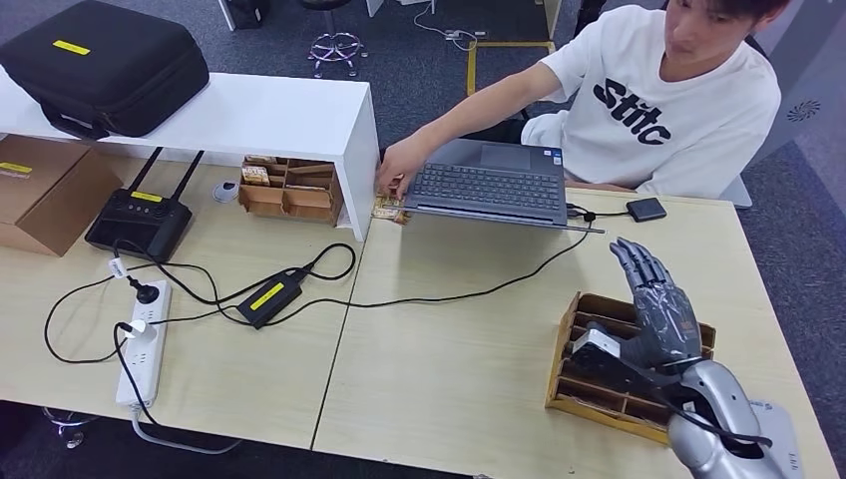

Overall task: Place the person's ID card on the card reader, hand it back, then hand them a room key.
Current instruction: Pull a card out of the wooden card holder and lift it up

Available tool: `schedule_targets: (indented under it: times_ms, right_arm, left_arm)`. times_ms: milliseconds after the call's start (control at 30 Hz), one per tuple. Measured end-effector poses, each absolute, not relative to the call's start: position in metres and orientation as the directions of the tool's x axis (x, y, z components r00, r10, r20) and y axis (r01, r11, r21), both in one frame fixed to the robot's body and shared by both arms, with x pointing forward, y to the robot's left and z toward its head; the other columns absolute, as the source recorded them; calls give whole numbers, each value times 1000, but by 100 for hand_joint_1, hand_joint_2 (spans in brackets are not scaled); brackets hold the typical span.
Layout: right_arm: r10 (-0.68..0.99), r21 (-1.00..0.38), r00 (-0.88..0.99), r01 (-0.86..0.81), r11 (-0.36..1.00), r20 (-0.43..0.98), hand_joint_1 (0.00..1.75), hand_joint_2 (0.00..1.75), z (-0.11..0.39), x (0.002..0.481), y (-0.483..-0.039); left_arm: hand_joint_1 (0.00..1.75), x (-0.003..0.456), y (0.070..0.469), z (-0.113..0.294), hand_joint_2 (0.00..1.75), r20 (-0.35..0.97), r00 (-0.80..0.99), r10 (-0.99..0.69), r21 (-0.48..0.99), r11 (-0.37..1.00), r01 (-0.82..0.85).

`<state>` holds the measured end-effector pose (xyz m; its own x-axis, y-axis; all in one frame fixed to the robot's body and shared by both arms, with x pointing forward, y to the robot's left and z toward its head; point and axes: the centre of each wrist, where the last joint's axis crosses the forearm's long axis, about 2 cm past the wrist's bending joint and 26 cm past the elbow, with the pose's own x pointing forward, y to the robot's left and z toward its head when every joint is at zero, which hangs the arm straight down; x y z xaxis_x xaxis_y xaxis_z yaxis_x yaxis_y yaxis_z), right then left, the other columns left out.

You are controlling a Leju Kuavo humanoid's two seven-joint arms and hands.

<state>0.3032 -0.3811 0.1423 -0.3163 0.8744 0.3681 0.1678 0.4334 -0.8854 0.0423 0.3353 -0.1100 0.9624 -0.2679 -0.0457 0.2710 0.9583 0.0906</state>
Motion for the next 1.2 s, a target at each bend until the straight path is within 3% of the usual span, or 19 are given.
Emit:
schedule_targets:
  times_ms: [167,233,367,400,500,667,967,1067,1200]
  right_arm:
    - [880,-882,-288,176,437,379,0,175,141,300,-391]
    - [880,-881,-285,176,439,381,16,175,140,300,-393]
    - [880,-883,-286,170,437,380,158,175,140,299,-396]
    - [880,-884,-287,168,436,379,164,175,140,300,-397]
    - [880,-887,-289,163,433,376,162,175,139,300,-398]
    - [884,-893,-289,152,423,369,135,175,137,300,-399]
    - [882,-896,-290,138,423,372,127,175,134,299,-398]
    - [882,-895,-289,137,424,373,129,175,134,299,-398]
    - [880,-894,-288,136,427,377,146,175,133,298,-398]
  left_arm:
    - [0,42,335,-110,175,-46,963,-267,91,959,270]
    - [0,42,335,-110,175,-46,963,-266,91,959,269]
    - [0,42,336,-110,175,-46,964,-262,91,960,266]
    - [0,42,336,-110,175,-46,964,-261,91,960,265]
    - [0,42,336,-110,175,-46,964,-260,91,960,264]
    - [0,42,336,-110,175,-46,965,-260,91,960,263]
    - [0,42,336,-110,175,-47,963,-265,91,959,268]
    - [0,42,336,-110,175,-47,963,-264,91,959,268]
    - [0,42,336,-110,175,-47,963,-264,91,959,268]
